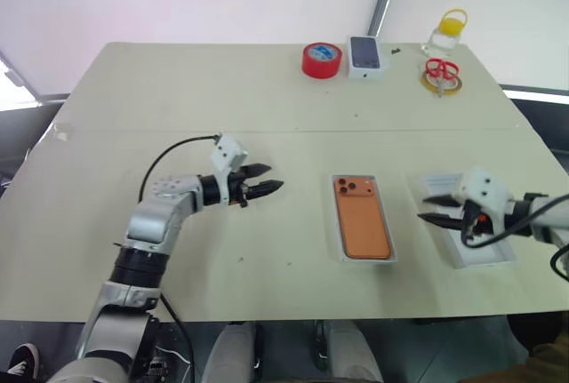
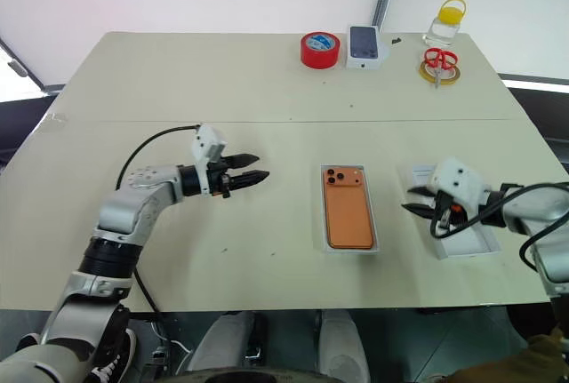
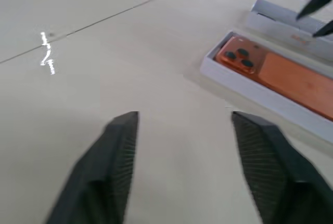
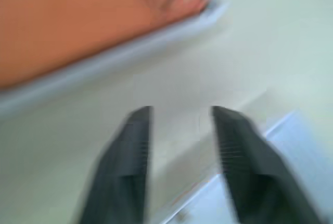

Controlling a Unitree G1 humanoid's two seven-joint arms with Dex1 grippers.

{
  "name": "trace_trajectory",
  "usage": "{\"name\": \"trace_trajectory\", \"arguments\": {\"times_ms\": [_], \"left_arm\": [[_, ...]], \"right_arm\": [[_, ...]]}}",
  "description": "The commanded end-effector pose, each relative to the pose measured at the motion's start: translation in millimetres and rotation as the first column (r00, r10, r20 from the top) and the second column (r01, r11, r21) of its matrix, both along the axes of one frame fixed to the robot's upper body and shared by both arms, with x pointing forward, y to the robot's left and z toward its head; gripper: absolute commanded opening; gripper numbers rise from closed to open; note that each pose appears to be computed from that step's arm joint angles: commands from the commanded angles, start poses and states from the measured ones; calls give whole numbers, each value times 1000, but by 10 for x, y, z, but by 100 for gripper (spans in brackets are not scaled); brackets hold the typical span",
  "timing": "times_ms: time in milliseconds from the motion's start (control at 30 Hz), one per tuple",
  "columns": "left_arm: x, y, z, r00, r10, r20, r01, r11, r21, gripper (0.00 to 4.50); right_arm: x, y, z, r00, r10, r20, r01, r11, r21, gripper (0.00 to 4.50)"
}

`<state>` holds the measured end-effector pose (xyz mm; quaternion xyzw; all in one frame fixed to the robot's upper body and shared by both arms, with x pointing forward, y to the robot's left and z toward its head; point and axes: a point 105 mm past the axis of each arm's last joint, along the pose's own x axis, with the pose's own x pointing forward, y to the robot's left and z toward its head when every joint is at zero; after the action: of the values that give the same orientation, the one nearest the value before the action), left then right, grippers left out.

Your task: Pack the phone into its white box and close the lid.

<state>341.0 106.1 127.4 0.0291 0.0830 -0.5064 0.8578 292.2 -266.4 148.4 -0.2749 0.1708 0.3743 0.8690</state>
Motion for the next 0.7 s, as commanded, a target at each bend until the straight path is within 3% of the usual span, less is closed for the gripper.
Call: {"name": "trace_trajectory", "arguments": {"times_ms": [33, 67, 167, 300, 433, 533, 633, 700], "left_arm": [[-85, 121, 108, 994, -48, 94, 45, 998, 37, 450], [-88, 175, 75, 991, -43, 124, 33, 996, 79, 450], [-123, 307, 24, 986, -46, 161, 24, 990, 137, 450], [-159, 325, 101, 968, -68, 240, 41, 993, 114, 450], [-229, 292, 160, 951, -141, 275, 122, 989, 86, 450], [-266, 285, 49, 938, -213, 275, 170, 971, 170, 450], [-311, 255, 92, 927, -256, 275, 220, 963, 156, 450], [-354, 215, 123, 917, -289, 274, 256, 955, 151, 450]], "right_arm": [[97, -85, 97, 987, -126, 98, 120, 991, 67, 392], [125, -120, 89, 977, -183, 110, 172, 980, 101, 446], [125, -212, 102, 954, -273, 122, 258, 958, 123, 446], [65, -322, 130, 918, -380, 118, 361, 920, 154, 446], [-152, -306, -91, 902, -428, 50, 423, 902, 92, 446], [-303, -231, -217, 897, -441, -18, 441, 892, 100, 446], [-358, -314, -337, 873, -485, -42, 486, 874, 12, 446], [-331, -372, -315, 847, -528, -67, 531, 847, 26, 446]]}}
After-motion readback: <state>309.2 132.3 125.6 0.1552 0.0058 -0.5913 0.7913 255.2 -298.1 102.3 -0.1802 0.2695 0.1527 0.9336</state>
